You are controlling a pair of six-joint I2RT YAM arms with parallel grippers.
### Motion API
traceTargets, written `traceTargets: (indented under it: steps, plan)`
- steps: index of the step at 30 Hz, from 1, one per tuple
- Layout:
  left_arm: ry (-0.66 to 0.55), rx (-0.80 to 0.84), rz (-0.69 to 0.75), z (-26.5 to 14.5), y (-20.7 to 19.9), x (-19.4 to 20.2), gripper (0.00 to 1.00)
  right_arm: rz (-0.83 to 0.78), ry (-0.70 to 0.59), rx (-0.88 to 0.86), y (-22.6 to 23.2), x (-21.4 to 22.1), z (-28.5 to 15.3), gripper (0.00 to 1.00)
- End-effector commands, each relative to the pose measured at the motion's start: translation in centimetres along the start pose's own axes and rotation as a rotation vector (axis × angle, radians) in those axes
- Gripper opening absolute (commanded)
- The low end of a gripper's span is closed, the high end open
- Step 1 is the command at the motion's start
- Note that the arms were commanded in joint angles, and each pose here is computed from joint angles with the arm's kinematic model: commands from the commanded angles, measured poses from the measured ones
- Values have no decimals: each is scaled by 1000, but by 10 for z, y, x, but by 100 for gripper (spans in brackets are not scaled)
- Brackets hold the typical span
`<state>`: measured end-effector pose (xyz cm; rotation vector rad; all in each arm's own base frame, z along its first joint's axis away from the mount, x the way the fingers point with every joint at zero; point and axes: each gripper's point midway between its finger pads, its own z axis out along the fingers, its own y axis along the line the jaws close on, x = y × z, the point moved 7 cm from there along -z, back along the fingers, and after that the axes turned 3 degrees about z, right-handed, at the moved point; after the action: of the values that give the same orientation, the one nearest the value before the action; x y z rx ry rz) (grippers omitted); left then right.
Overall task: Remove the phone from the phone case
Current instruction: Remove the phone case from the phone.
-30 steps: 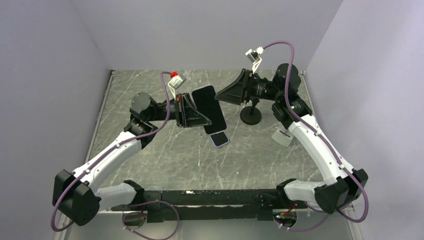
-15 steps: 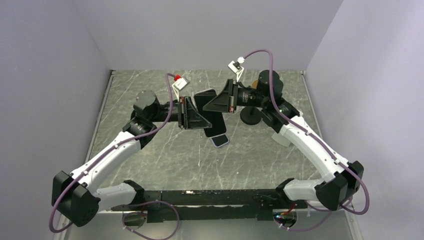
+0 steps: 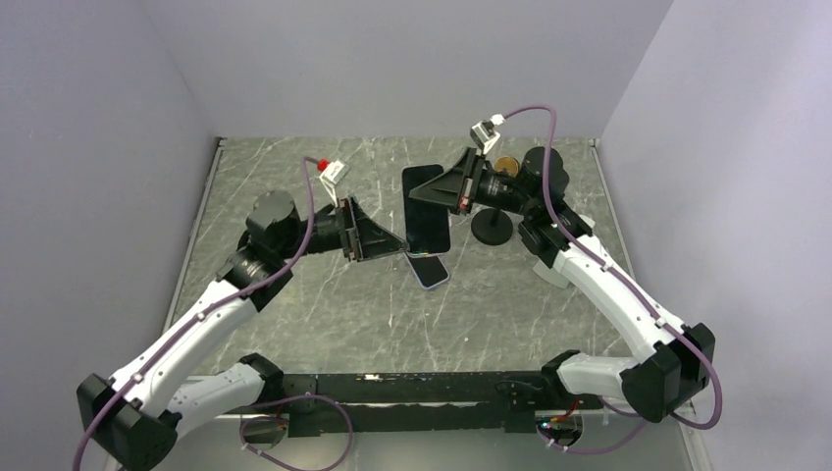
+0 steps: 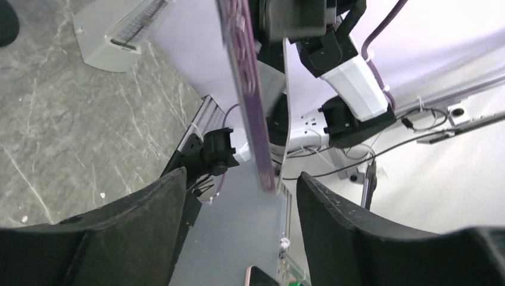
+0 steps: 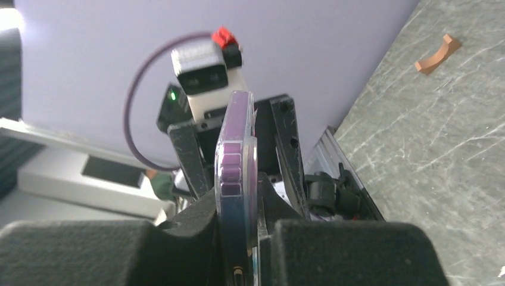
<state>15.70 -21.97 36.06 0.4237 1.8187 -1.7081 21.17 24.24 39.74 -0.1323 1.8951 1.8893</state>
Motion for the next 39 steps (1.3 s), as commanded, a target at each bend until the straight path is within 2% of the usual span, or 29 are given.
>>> traceTargets:
  steps: [1,6,14,19,24,28,33,36,39]
  plan:
    - [-161,-39,-45,-9,-7,-2,72,49,-133,-143,36,-10,-19,0]
    - [-190,66,-99,-11,-23,-1,62,55,-170,-191,46,-17,-26,0]
    - [-182,148,-77,-3,-42,-7,60,30,-180,-183,50,-19,-27,0]
    - [-166,170,-60,1,-47,-10,53,26,-192,-169,49,-17,-28,0]
    - [-134,174,-78,8,-46,-10,40,10,-209,-159,49,-15,-30,0]
    - [-122,191,-94,11,-46,-10,34,-5,-213,-136,48,-15,-31,0]
    - [-103,203,-68,13,-49,-11,16,-1,-229,-122,49,-13,-34,0]
    - [-86,202,-69,14,-50,-9,1,-2,-238,-115,51,-12,-35,0]
    - [-83,216,-89,15,-48,-6,0,2,-241,-93,52,-13,-35,0]
